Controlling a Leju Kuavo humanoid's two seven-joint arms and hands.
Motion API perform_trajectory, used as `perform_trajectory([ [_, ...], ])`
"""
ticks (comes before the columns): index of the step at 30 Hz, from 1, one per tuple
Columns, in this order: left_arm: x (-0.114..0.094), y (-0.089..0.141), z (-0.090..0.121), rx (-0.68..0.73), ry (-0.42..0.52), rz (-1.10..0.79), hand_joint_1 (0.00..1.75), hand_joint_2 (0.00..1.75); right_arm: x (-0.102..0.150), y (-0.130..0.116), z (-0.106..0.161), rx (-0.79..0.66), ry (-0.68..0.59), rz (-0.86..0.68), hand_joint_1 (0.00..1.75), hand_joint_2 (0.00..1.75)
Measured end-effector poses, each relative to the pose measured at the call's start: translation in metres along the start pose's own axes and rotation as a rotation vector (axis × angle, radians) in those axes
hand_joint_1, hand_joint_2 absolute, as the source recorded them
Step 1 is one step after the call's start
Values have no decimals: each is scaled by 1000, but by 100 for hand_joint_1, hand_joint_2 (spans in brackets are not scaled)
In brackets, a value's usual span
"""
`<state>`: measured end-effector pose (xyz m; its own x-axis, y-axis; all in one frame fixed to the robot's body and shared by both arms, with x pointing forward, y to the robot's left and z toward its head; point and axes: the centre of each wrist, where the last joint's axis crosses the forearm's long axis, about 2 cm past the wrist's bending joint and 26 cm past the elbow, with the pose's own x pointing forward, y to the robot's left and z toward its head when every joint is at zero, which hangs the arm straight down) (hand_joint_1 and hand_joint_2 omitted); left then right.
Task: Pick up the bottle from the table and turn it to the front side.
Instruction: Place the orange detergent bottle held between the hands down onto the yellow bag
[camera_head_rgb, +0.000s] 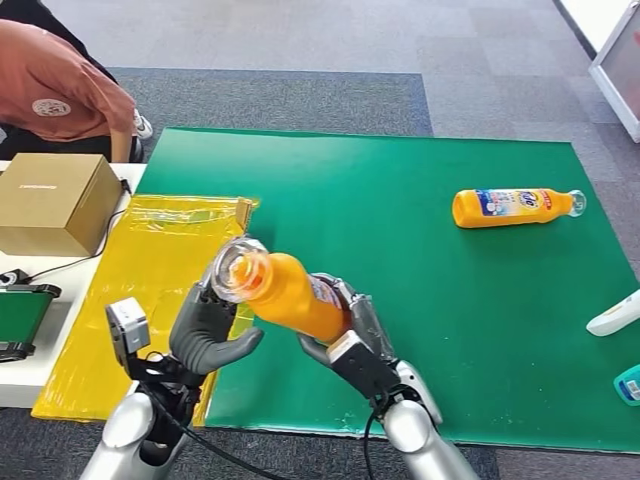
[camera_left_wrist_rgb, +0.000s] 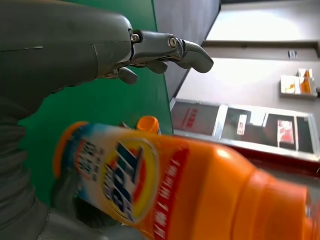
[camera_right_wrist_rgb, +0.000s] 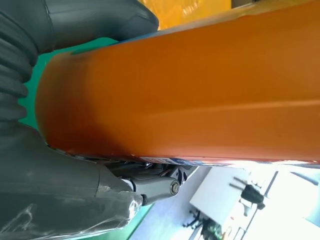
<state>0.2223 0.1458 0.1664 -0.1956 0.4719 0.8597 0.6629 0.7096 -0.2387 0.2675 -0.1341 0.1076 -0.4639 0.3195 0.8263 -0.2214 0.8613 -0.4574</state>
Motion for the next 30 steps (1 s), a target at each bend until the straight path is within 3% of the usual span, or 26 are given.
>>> perform_trajectory([
  [10, 6, -5, -33, -242, 92, -198, 0, 175, -4, 23, 0, 108, 23, 69, 175, 175],
  [11, 6, -5, -35, -254, 103, -216, 14, 175, -4, 25, 1, 118, 29, 75, 175, 175],
  [14, 5, -2, -38, -283, 134, -266, 145, 175, -6, 27, 0, 135, 39, 83, 175, 175],
  [15, 5, -1, -39, -290, 145, -283, 175, 175, -7, 27, 0, 137, 41, 85, 175, 175],
  [25, 1, 4, -35, -287, 184, -344, 175, 175, -9, 25, -3, 114, 58, 100, 172, 175],
  [26, 1, 4, -35, -284, 185, -342, 175, 175, -9, 25, -3, 110, 60, 103, 143, 175],
  [29, 0, 6, -33, -268, 185, -322, 175, 175, -9, 24, -3, 101, 61, 108, 15, 175],
  [30, 0, 7, -32, -258, 183, -313, 175, 175, -9, 24, -3, 98, 61, 109, 0, 175],
])
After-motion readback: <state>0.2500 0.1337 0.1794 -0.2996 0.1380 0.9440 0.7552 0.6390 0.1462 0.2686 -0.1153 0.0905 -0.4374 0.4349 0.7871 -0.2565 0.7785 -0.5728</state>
